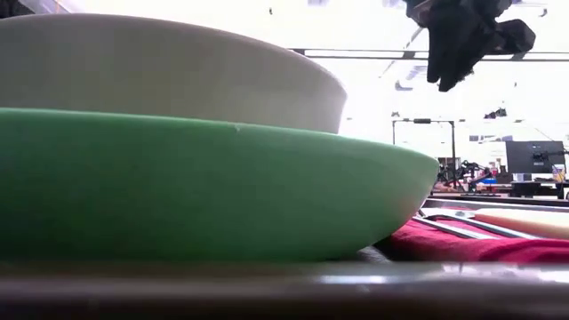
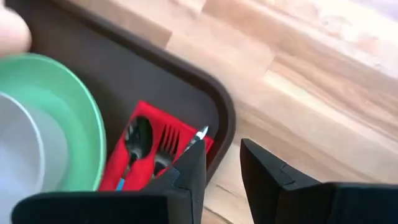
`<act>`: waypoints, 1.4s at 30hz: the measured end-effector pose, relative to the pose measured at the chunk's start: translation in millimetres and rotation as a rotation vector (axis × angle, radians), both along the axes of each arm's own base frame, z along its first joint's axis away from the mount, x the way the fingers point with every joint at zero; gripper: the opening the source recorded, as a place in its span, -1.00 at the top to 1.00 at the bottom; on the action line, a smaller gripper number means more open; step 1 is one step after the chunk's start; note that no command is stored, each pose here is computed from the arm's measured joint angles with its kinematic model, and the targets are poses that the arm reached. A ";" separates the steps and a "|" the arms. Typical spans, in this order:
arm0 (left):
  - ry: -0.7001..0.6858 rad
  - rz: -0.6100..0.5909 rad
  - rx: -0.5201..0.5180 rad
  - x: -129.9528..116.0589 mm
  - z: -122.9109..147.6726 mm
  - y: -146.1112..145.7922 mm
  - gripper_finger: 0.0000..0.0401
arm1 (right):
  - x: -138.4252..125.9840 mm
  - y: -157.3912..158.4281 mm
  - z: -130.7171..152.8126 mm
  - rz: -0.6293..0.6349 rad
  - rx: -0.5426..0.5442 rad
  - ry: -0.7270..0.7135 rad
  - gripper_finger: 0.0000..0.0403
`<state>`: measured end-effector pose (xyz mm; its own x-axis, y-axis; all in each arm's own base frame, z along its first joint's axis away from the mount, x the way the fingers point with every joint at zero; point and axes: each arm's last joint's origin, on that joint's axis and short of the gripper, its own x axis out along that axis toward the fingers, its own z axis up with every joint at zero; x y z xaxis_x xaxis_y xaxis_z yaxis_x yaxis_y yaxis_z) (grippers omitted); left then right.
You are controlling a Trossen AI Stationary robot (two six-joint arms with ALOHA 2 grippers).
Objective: Set up tray
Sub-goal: Return to Home Position
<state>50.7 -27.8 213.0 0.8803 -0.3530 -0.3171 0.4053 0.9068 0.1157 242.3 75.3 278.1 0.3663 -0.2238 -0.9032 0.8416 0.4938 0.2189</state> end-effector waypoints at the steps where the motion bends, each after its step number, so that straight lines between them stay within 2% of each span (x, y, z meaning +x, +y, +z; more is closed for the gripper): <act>1: -0.022 -0.008 0.011 -1.5 5.1 1.0 0.64 | -3.4 -2.5 4.1 -0.009 -0.005 -0.013 0.61; 7: -0.117 -0.034 0.052 -9.4 27.6 6.5 0.64 | -24.9 -15.6 31.5 0.015 -0.159 -0.137 0.61; 14: -0.160 -0.066 0.062 -14.1 38.3 9.0 0.64 | -59.2 -31.2 63.8 0.060 -0.315 -0.271 0.61; 20: -0.180 -0.097 0.068 -14.7 40.4 8.4 0.64 | -94.2 -44.4 77.0 0.070 -0.366 -0.355 0.61; 27: -0.247 -0.110 0.088 -14.1 45.5 7.8 0.64 | -125.6 -55.3 61.3 0.067 -0.358 -0.409 0.61; 37: -0.352 -0.108 0.121 -11.8 51.5 6.5 0.64 | -148.8 -63.4 18.7 0.058 -0.349 -0.498 0.61; 42: -0.357 -0.109 0.122 -5.6 42.7 2.1 0.64 | -160.7 -67.3 -3.2 0.043 -0.319 -0.556 0.61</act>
<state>45.1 -25.6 255.7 0.9022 -0.4292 -0.0425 0.4132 0.8317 0.3709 81.6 8.1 274.9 0.7754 -0.4250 -0.4670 0.6227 0.6376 0.4536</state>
